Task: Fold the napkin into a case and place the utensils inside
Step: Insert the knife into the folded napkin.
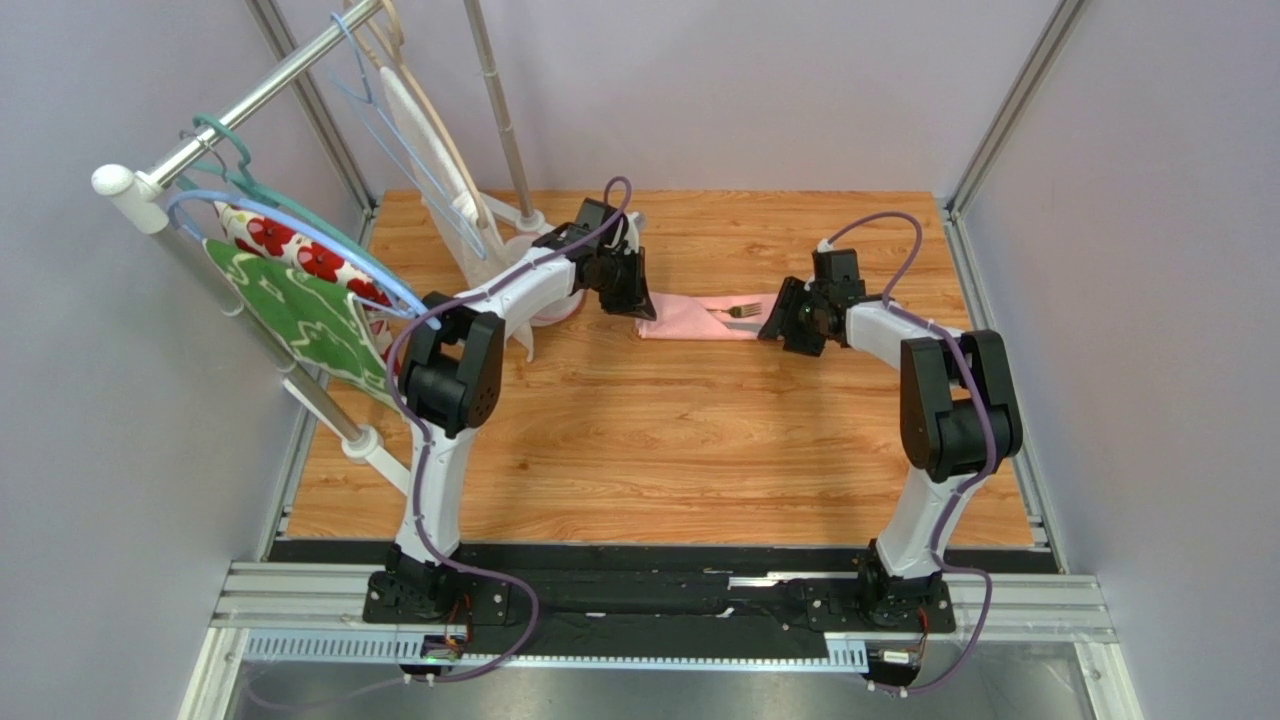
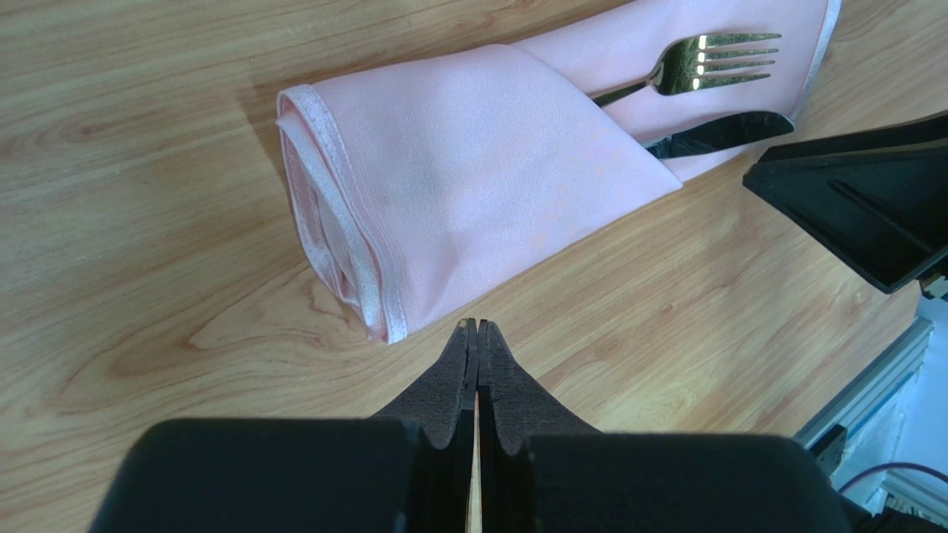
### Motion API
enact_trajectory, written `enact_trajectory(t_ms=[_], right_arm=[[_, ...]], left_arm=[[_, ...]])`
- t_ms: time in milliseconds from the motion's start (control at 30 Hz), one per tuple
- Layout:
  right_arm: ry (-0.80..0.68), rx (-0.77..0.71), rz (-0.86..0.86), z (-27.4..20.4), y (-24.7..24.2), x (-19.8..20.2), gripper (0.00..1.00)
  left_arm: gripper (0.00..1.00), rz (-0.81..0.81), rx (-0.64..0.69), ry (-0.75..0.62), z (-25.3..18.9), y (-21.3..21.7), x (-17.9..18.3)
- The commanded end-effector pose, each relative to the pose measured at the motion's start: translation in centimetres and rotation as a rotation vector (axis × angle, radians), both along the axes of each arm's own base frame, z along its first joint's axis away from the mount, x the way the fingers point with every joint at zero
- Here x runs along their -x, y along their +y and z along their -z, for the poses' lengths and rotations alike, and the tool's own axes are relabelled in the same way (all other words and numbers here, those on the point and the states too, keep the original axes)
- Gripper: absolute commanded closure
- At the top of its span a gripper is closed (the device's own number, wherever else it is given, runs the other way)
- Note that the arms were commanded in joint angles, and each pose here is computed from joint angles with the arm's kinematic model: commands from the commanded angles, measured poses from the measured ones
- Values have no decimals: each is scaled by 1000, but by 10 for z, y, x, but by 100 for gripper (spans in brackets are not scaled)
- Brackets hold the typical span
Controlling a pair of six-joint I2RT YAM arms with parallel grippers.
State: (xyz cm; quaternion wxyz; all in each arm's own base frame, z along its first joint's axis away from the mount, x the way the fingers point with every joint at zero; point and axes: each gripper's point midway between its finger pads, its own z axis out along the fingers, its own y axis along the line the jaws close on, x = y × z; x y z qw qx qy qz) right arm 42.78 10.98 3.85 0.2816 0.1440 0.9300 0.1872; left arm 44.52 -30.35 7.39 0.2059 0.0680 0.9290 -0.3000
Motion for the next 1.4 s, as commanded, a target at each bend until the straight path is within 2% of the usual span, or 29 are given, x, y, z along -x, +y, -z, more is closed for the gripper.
enact_trajectory(t_ms=[0, 667, 1033, 1367], right_arm=[[-35, 70, 4, -17, -10, -7, 46], [-48, 80, -37, -22, 2, -35, 45], [-48, 76, -63, -28, 28, -34, 45], [-28, 141, -30, -29, 17, -26, 44]], left_arm=[[100, 13, 9, -42, -9, -3, -12], [100, 11, 2, -19, 6, -3, -11], [100, 12, 12, -10, 8, -5, -11], [100, 16, 10, -17, 5, -5, -10]])
